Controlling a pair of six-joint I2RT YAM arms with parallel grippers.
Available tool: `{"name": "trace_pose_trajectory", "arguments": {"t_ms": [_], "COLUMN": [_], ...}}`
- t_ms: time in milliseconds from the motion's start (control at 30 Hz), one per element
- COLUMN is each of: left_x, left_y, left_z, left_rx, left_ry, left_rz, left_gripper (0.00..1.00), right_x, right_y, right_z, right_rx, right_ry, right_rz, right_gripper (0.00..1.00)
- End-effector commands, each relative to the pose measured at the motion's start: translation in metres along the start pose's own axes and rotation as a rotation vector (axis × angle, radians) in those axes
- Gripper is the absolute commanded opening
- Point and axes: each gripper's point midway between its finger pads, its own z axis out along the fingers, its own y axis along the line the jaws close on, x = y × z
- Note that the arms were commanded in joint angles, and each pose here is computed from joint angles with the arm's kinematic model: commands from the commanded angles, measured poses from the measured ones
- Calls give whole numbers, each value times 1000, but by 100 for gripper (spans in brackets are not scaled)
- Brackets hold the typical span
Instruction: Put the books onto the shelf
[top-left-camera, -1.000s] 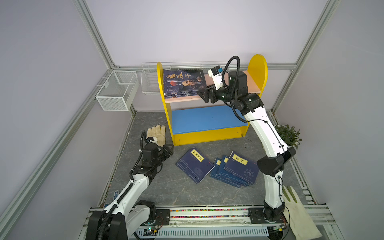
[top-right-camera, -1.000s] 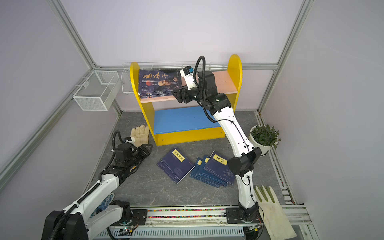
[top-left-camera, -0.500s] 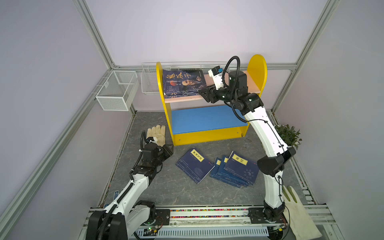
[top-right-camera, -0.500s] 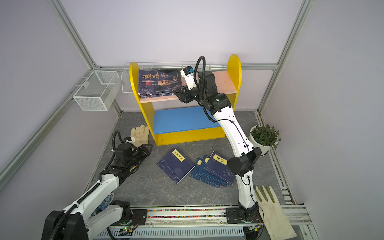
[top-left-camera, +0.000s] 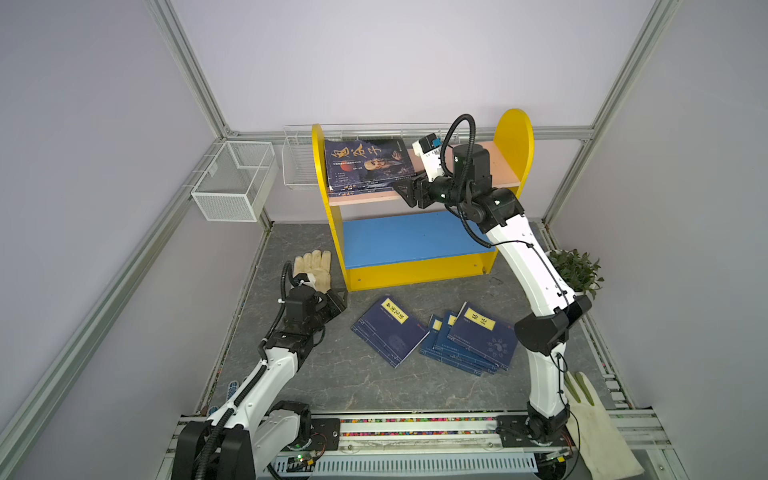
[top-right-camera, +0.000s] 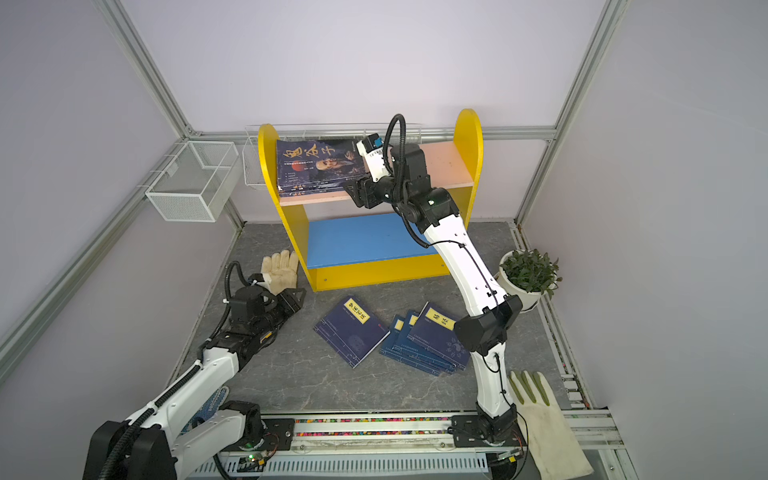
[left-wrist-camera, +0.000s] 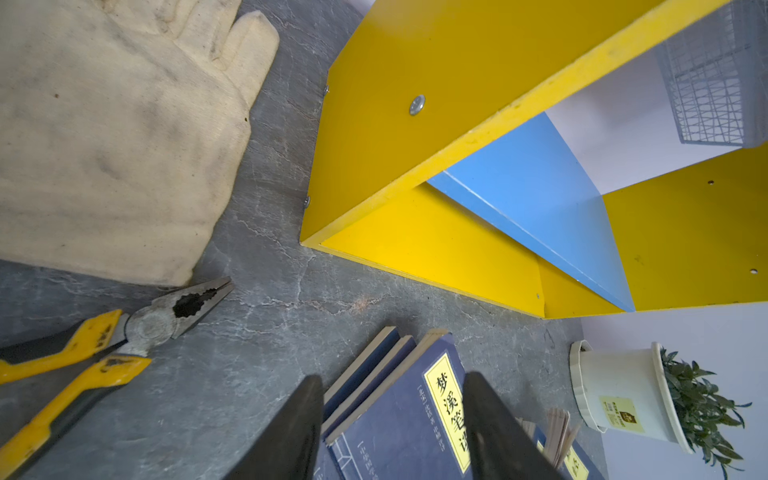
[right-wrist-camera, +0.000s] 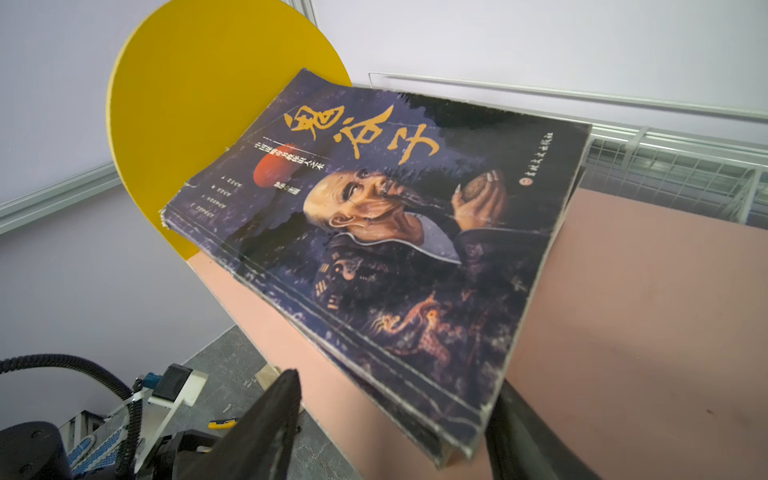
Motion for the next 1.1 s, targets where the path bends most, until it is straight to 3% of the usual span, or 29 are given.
{"name": "trace_pose_trajectory", "arguments": {"t_ms": [0,200,433,633,833,900,1000,1067], "left_x": [-8,-38,-94,-127,-144,-150,-158,-164], "left_y": [-21,-97,-198,-250,-269,-273,-280,-284], "left_z": [-7,-29,-48,-51,-45,-48,-54,-58], "left_rx": [41,106,347,439,463,476,491,502], "left_ry": [-2,-48,-100,-131,-154,-176,-215,-244], "left_rz": [71,281,290,285,261,258,258,258], "left_gripper": [55,55,50,48,35,26,4,0], "right_x": [17,22,27,33,37,39,41,42], "right_y": [21,16,12,11,12,13,14,14], "right_z": [3,4,2,-1,-2,-2,-3,-3], "right_rx": [-54,-53,-53,-49,-55,-58,-65,-66], "right_ry": [56,71,88,103,112,116,118,118], "right_rz": [-21,-12,7,12,18,20,24,27], "right_gripper": [73,73,66,66,60,57,52,52]}}
